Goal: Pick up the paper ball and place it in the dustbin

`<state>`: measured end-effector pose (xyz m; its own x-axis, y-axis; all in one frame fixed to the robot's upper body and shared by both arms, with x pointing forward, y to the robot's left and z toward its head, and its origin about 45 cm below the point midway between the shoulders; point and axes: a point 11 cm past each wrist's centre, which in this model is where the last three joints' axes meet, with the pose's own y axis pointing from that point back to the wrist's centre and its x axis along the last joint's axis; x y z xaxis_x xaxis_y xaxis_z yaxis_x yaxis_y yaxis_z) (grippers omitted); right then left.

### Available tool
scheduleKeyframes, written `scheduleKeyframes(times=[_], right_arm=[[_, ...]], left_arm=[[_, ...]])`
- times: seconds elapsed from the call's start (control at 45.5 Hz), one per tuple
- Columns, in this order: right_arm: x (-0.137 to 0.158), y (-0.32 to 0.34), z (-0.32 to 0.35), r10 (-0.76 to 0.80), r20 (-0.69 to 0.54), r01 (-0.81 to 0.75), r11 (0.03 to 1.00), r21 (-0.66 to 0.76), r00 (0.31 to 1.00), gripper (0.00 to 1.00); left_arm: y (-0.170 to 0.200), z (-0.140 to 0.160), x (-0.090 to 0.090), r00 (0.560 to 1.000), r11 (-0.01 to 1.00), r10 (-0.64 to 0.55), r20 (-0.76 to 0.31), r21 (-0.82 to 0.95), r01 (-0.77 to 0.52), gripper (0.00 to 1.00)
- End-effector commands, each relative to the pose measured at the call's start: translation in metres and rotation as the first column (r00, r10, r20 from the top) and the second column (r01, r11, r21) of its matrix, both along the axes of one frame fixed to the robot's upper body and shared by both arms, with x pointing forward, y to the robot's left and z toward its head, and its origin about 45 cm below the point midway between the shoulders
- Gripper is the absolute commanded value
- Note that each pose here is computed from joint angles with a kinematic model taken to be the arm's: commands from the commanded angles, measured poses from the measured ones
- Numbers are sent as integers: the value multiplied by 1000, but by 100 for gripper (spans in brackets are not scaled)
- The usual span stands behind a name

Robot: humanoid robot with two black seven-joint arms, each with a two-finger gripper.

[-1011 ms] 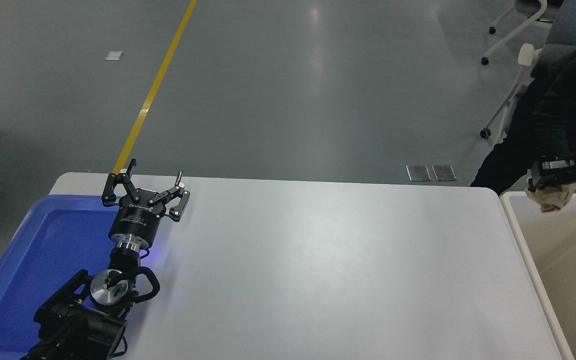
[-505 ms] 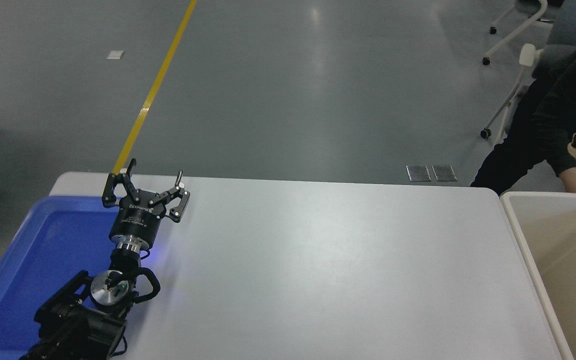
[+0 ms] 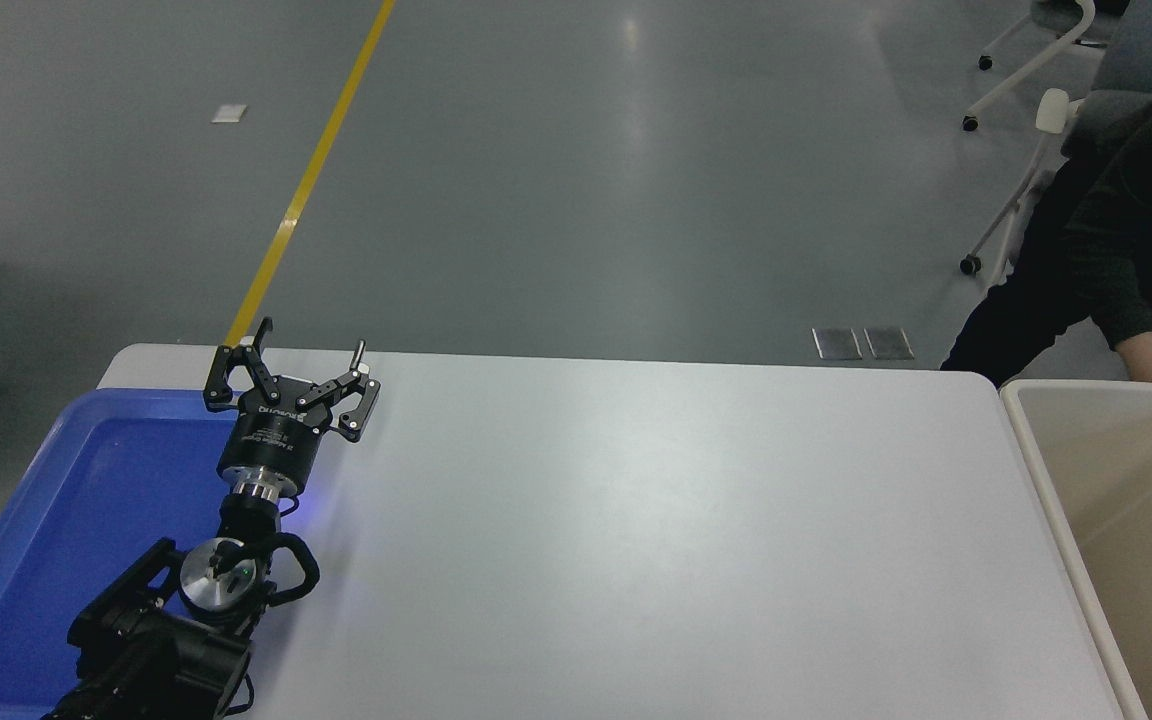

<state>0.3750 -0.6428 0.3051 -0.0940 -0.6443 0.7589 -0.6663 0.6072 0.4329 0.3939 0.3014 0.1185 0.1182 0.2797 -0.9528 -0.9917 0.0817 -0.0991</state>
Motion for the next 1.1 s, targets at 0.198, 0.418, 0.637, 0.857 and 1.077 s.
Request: scheduleKeyframes(times=[0.198,0.418,0.637,0.857,1.077], right_arm=[[-76,1,-149,-425,71,387,871,303,902,0],[-90,40,-209,-502,5,448,776,443,865,0],[-106,54,-236,-503,-43,467,764,444,863,0],[-106,63,-244,-512,-51,472,744,473,858,0],[-105,68,-247,-508,-56,470,742,479,860,0]], left_arm=[[0,0,0,1000,1000,0,0,-1,0,99],[0,1,1,1000,1000,1,1,-2,-1,99],[0,1,1,1000,1000,1,1,-2,-1,99],[0,0,0,1000,1000,2,0,-1,-2,99],[0,0,0,1000,1000,2,0,-1,-2,99]])
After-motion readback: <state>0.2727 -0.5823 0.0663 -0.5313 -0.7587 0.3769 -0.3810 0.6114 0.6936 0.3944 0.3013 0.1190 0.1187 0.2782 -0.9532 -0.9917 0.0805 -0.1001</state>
